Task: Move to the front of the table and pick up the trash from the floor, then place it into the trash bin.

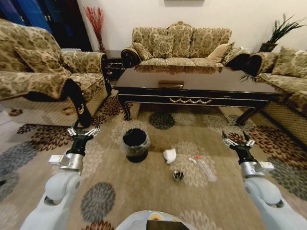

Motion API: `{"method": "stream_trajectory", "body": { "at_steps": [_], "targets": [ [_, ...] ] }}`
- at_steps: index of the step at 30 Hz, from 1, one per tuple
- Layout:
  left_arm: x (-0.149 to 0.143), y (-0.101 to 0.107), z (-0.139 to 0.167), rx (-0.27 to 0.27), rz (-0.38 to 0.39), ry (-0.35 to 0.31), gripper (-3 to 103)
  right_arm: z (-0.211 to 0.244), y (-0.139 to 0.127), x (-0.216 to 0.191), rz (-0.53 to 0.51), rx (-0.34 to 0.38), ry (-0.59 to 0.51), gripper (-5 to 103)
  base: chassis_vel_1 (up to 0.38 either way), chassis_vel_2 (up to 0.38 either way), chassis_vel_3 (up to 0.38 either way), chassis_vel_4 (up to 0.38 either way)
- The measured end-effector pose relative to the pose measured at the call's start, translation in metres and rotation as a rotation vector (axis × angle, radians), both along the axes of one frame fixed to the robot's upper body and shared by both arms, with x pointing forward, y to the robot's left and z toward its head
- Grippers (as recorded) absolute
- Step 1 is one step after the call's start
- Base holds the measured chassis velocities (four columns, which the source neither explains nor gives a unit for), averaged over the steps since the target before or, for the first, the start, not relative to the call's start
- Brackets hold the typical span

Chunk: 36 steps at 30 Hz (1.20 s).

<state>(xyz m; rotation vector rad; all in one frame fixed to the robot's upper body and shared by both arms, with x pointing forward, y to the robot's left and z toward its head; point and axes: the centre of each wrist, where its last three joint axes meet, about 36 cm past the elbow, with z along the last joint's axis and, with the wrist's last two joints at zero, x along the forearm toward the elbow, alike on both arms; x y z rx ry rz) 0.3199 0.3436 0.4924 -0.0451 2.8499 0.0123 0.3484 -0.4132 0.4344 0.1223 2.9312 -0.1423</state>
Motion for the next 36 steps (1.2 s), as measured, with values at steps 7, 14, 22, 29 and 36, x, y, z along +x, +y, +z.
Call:
{"method": "stream_trajectory", "body": {
  "at_steps": [7, 14, 22, 29, 36],
  "targets": [
    [-0.003, -0.019, 0.007, -0.069, 0.020, 0.133, 100, -0.003, -0.002, 0.000, -0.004, -0.018, 0.003, 100, -0.187, 0.200, 0.161, -0.160],
    [0.000, -0.042, 0.021, -0.159, 0.110, 0.508, 100, -0.010, 0.001, -0.002, -0.002, -0.023, 0.009, 100, 0.038, -0.053, -0.033, 0.041],
    [0.030, -0.041, 0.003, -0.222, 0.136, 0.859, 100, -0.018, 0.007, -0.003, 0.021, -0.035, 0.019, 100, 0.004, -0.008, -0.003, 0.003],
    [0.078, -0.053, -0.029, -0.322, 0.087, 0.909, 100, -0.030, 0.007, -0.006, 0.016, -0.043, 0.045, 100, 0.000, 0.000, 0.000, 0.000],
    [0.103, -0.064, -0.053, -0.349, 0.080, 0.931, 100, -0.040, 0.006, -0.008, 0.009, -0.043, 0.067, 100, 0.000, 0.000, 0.000, 0.000]
  ]
}}
